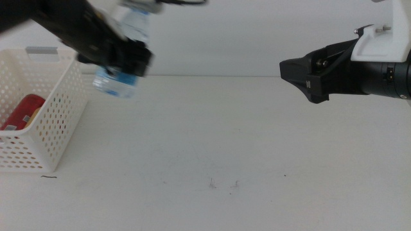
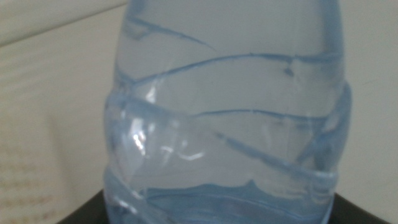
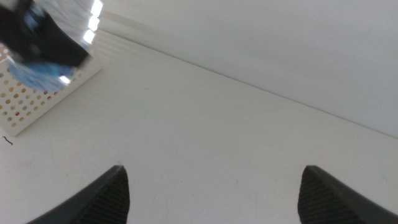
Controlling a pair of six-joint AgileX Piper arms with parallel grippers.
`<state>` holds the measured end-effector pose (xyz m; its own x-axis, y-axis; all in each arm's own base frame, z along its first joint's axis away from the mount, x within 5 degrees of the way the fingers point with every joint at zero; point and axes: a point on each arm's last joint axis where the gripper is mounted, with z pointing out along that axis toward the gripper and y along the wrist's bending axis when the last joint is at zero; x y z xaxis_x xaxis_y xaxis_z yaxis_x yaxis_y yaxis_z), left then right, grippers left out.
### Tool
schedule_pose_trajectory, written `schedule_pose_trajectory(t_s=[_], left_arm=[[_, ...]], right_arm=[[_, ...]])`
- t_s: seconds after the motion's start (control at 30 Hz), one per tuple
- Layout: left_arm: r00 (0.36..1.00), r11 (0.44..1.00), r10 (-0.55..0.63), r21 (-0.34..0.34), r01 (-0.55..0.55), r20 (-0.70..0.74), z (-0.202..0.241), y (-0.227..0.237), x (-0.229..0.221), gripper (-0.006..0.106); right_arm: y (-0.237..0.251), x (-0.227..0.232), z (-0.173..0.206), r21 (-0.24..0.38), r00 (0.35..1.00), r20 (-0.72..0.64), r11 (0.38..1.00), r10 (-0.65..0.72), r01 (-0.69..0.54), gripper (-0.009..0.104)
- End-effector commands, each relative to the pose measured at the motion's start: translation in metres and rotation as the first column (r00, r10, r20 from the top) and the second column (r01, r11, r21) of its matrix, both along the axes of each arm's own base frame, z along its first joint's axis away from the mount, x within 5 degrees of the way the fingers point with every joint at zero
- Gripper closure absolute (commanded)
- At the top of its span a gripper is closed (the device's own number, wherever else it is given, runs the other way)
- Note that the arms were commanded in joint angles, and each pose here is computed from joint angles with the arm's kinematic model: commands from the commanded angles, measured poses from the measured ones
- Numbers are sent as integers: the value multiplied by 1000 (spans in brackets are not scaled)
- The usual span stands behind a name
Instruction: Use arms to grab the bottles and put them into the dustbin to the left of the table.
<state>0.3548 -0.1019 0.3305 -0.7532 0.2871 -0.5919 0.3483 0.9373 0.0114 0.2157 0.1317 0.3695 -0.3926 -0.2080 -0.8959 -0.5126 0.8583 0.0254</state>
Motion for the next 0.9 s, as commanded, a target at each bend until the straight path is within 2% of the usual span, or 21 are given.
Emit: schedule_pose_trajectory(t_s=[0.0, 0.13, 0.3, 0.4, 0.57, 0.67, 0.73, 0.87], left_arm=[[1000, 1000, 0, 4, 0, -4, 19, 25, 4, 102], [993, 992, 117, 35, -117, 5, 31, 81, 18, 102], [965, 965, 260, -13, -261, -21, 27, 155, 29, 102], [953, 952, 299, -49, -301, -44, 13, 181, 35, 102], [937, 942, 322, -48, -331, -132, -20, 201, 46, 100], [931, 944, 323, -10, -329, -168, -37, 205, 52, 92], [929, 943, 325, -9, -331, -179, -45, 207, 56, 85], [921, 942, 327, -8, -337, -213, -63, 209, 63, 60]], right_arm=[[0, -1, 3, 0, 1000, 24, 1000, 6, -6, 12], [0, -1, 3, 0, 1000, 24, 1000, 6, -6, 12], [0, -1, 3, 0, 1000, 24, 1000, 6, -6, 12], [0, -1, 3, 0, 1000, 24, 1000, 6, -6, 12], [0, -1, 3, 0, 1000, 24, 1000, 6, -6, 12], [0, -1, 3, 0, 1000, 24, 1000, 6, -6, 12], [0, -1, 3, 0, 1000, 24, 1000, 6, -6, 12], [0, -1, 3, 0, 1000, 24, 1000, 6, -6, 12]])
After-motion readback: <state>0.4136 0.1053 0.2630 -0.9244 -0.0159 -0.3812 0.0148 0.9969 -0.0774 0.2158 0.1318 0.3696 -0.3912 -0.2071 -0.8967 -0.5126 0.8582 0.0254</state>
